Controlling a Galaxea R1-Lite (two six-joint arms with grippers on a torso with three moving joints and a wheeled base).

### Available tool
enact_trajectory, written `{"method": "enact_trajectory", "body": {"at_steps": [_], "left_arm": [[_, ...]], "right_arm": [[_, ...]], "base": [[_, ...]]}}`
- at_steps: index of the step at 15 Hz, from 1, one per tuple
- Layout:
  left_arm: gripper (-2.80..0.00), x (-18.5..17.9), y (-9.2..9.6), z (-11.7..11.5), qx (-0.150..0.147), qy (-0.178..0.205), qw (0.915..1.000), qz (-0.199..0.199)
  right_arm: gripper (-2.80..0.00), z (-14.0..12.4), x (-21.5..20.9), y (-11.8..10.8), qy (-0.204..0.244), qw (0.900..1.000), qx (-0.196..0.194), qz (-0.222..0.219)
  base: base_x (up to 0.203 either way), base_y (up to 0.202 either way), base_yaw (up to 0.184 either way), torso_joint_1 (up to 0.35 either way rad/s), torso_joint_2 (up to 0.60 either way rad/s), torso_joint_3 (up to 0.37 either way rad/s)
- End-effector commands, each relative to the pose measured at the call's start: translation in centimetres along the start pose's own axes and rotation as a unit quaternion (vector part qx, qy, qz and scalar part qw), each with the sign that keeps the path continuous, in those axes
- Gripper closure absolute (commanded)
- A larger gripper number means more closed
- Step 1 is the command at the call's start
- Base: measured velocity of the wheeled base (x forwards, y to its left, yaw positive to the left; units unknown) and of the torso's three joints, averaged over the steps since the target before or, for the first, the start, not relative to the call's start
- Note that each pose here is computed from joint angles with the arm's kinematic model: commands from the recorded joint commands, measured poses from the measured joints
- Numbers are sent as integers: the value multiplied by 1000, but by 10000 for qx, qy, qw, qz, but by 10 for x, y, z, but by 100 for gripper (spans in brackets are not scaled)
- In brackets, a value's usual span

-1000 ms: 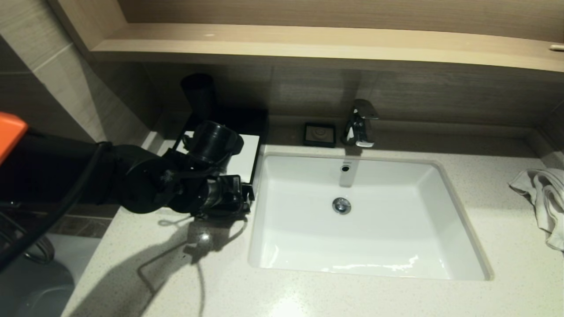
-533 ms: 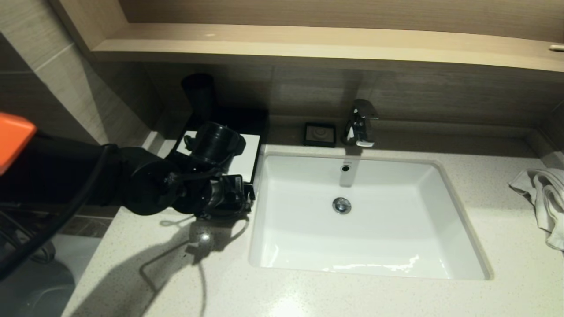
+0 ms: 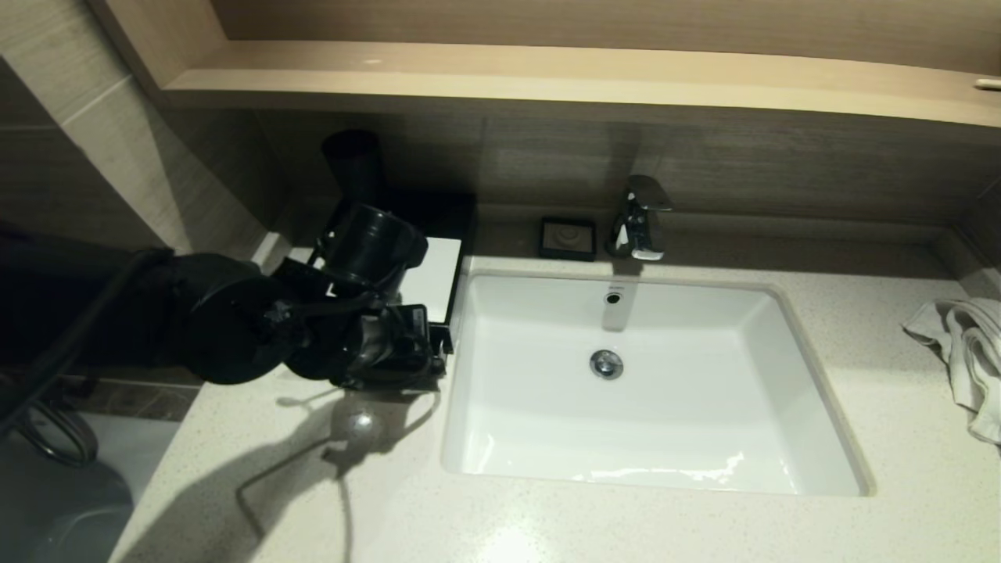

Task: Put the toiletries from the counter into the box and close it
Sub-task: Close the drawer

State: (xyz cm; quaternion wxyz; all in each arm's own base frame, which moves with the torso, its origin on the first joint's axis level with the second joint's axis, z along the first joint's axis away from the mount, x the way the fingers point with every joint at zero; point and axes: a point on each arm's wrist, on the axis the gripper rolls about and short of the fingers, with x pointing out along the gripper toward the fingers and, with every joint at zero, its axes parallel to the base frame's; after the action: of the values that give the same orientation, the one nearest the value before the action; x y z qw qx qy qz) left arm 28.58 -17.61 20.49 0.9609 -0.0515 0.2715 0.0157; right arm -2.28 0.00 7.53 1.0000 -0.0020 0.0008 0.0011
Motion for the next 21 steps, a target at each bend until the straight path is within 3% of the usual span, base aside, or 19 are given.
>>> {"method": "enact_trajectory", "body": {"at_steps": [1,11,16,21], "left_arm": [[0,-15,2,7,-78,-152,9998,-83],[0,-31,-2,4,21,-78,9997,-245],[0,-43,-11,-11,311,196,9985,-413],[0,-30,-18,-25,507,447,9971,-345]], "right_arm": [[0,0,0,0,-1,10000,-3,-3],[0,0,0,0,-1,10000,-3,5],[0,0,0,0,-1,10000,-3,-3],[0,0,0,0,-1,10000,-3,-3]], "base": [[0,0,0,0,0,0],[0,0,0,0,0,0],[0,0,0,0,0,0],[0,0,0,0,0,0]]}}
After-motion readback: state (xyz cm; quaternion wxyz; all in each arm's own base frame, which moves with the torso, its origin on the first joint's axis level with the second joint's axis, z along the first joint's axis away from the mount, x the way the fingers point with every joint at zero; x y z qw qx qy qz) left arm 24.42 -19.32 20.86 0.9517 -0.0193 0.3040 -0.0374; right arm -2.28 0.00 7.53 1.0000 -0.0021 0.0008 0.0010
